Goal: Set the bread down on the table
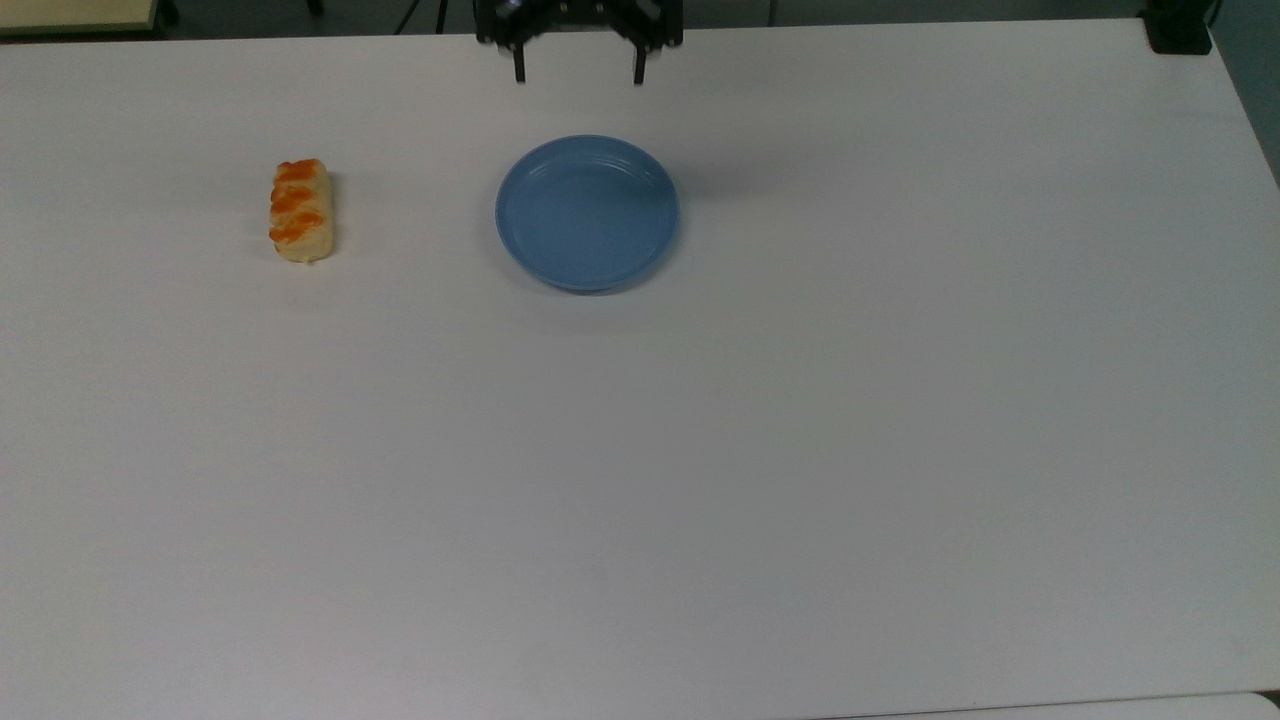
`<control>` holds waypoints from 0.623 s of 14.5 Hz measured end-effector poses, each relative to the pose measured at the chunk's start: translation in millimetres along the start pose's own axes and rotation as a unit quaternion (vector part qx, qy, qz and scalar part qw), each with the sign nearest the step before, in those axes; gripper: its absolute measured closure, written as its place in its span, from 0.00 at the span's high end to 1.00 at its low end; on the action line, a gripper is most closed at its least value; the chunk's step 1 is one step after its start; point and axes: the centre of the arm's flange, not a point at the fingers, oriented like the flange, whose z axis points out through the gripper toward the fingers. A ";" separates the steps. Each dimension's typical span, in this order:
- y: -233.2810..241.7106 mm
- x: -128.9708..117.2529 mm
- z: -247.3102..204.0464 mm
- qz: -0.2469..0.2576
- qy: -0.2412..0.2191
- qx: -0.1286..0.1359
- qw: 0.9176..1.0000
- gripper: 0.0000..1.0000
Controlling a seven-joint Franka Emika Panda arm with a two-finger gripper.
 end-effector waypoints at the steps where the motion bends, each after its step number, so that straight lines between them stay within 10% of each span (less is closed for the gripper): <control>1: 5.8 -5.6 -10.3 0.005 -0.001 0.001 1.000 1.00; 9: 38.0 -9.4 -26.7 0.033 -0.002 0.003 0.999 1.00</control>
